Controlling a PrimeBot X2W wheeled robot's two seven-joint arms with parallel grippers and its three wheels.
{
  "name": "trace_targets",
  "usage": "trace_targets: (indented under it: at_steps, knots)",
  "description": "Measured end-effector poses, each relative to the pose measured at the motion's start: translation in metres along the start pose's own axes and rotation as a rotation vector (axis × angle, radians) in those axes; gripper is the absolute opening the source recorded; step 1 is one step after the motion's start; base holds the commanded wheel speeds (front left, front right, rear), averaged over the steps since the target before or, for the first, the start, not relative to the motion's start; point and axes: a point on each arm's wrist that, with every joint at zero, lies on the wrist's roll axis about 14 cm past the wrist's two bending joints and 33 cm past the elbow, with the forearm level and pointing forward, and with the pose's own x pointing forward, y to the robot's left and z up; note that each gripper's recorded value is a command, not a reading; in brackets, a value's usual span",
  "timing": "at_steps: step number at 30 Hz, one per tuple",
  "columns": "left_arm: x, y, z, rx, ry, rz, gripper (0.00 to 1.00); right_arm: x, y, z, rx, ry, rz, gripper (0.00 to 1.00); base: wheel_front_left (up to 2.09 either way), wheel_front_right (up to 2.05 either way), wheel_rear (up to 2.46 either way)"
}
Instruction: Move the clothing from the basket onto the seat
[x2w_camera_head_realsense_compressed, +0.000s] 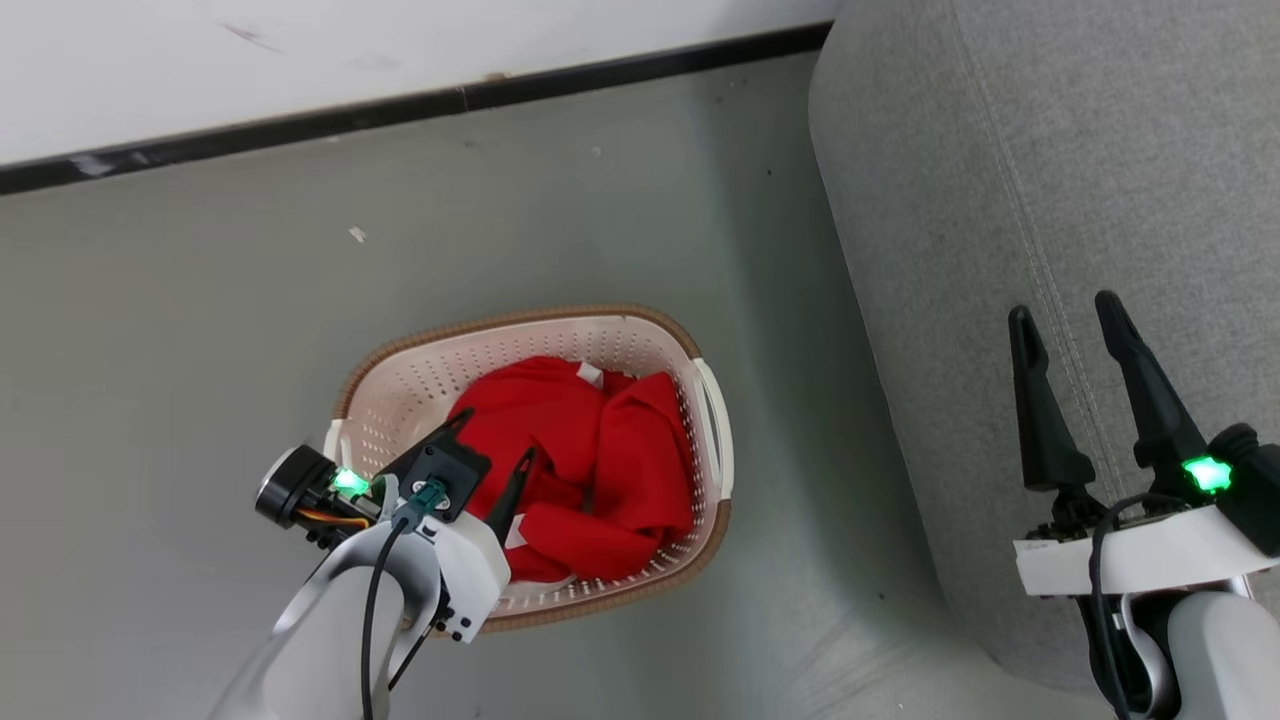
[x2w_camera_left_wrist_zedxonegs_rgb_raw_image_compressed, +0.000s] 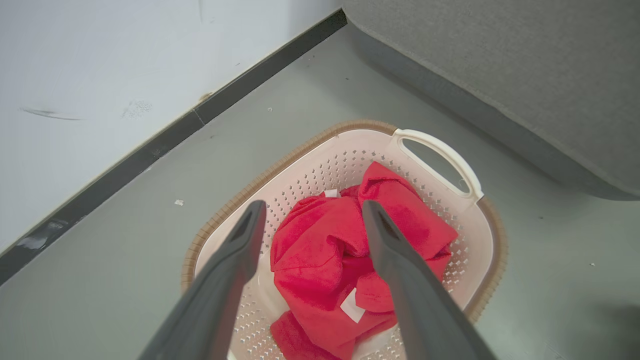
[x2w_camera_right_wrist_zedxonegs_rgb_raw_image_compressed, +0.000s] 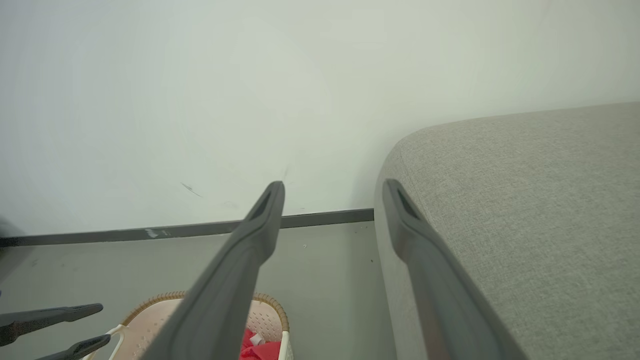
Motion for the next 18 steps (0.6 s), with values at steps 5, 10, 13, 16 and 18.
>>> trace_targets:
  at_steps: [5,10,13,16,18]
  knots:
    - [0.017,-0.008,-0.013,0.021,0.031,-0.045,1.00,0.012,0.002,-0.005,0.002,-0.002,0.010,1.00,0.00,0.00,0.00]
    - [0.033,-0.017,-0.025,0.031,0.057,-0.096,1.00,0.023,0.003,-0.010,-0.003,-0.001,0.016,1.00,0.00,0.00,0.00]
    - [0.041,-0.021,-0.033,0.039,0.071,-0.120,1.00,0.028,0.004,-0.015,0.000,0.005,0.018,1.00,0.00,0.00,0.00]
    - [0.050,-0.024,-0.040,0.051,0.084,-0.142,1.00,0.032,0.002,-0.021,0.000,0.015,0.014,1.00,0.00,0.00,0.00]
    - [0.054,-0.023,-0.048,0.067,0.101,-0.153,1.00,0.034,0.001,-0.024,-0.004,0.019,0.014,1.00,0.00,0.00,0.00]
